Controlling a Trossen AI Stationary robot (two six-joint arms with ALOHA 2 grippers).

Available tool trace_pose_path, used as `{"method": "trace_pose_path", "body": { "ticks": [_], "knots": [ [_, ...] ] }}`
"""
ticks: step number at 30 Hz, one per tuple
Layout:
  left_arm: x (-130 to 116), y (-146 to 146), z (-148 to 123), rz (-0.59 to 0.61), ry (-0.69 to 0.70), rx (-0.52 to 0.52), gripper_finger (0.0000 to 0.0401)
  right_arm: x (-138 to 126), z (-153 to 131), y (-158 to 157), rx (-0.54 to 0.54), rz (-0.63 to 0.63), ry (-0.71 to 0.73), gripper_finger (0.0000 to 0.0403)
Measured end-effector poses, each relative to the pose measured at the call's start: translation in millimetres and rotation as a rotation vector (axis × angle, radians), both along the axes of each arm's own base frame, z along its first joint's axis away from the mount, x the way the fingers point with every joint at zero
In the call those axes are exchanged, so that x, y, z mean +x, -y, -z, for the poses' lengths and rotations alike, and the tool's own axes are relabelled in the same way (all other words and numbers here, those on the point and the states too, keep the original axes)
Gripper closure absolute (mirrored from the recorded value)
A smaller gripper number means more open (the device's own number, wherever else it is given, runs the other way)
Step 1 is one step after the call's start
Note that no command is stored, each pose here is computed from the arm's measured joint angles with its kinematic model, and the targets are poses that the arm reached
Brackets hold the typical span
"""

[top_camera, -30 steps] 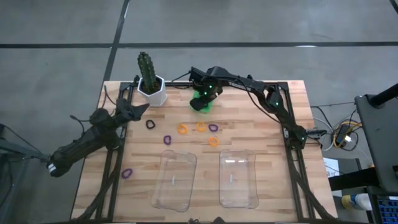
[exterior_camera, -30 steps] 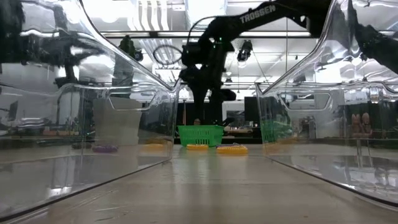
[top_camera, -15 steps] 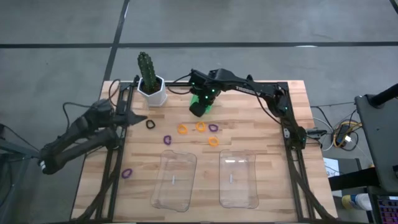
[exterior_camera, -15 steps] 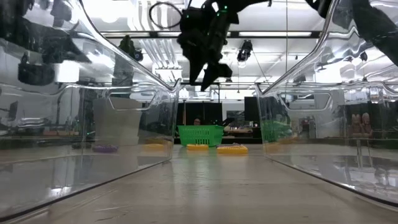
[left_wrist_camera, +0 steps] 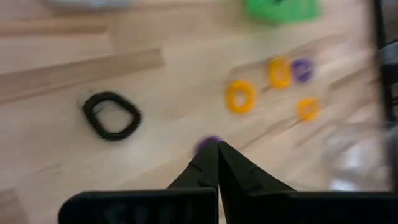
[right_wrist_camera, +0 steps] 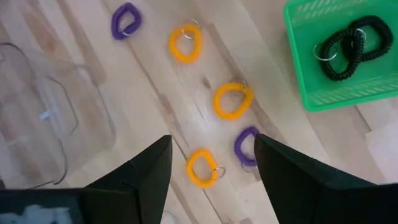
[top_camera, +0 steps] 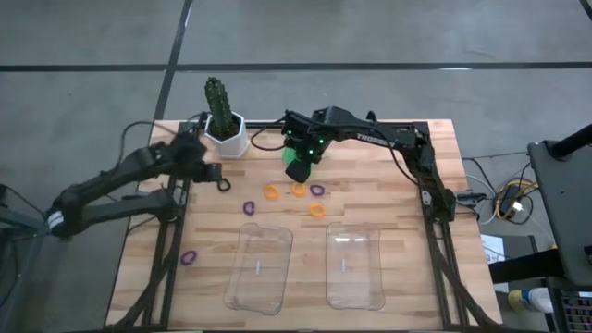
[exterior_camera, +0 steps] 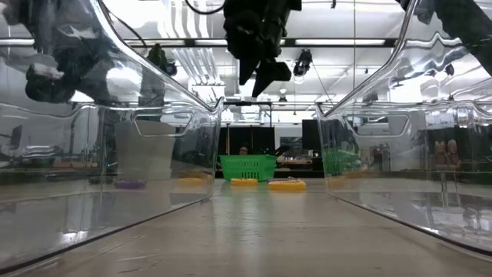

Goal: Sort spring keychains
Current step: Put the black spring keychain into the green bin

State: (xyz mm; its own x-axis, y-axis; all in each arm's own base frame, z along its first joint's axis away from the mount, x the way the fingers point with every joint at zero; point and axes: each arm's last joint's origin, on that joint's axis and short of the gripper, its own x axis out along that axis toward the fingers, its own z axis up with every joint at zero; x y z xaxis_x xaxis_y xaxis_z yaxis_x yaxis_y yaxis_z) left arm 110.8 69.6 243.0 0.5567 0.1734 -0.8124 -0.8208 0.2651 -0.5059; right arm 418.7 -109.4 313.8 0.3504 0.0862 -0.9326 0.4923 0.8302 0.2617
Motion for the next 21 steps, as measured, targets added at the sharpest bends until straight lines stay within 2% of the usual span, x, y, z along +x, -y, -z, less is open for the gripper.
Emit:
{"method": "trace_pose_path", "body": {
  "ticks": [6, 10, 21],
  "knots": [
    [17.1, -10.0, 16.6, 0.064, -0.098, -0.067, 0.0401, -4.6, -9.7, -1.8, -0.029, 0.011, 0.018, 0.0182],
    [23.7, -13.2, 24.3, 0.13, -0.152, -0.061, 0.0393, -6.1, -10.4, -2.4, -0.026, 0.013, 0.01, 0.0182],
    [33.4, -11.6, 33.0, 0.334, -0.211, 0.031, 0.0318, -8.4, -10.0, -3.1, -0.019, 0.013, -0.013, 0.0184]
  ]
}}
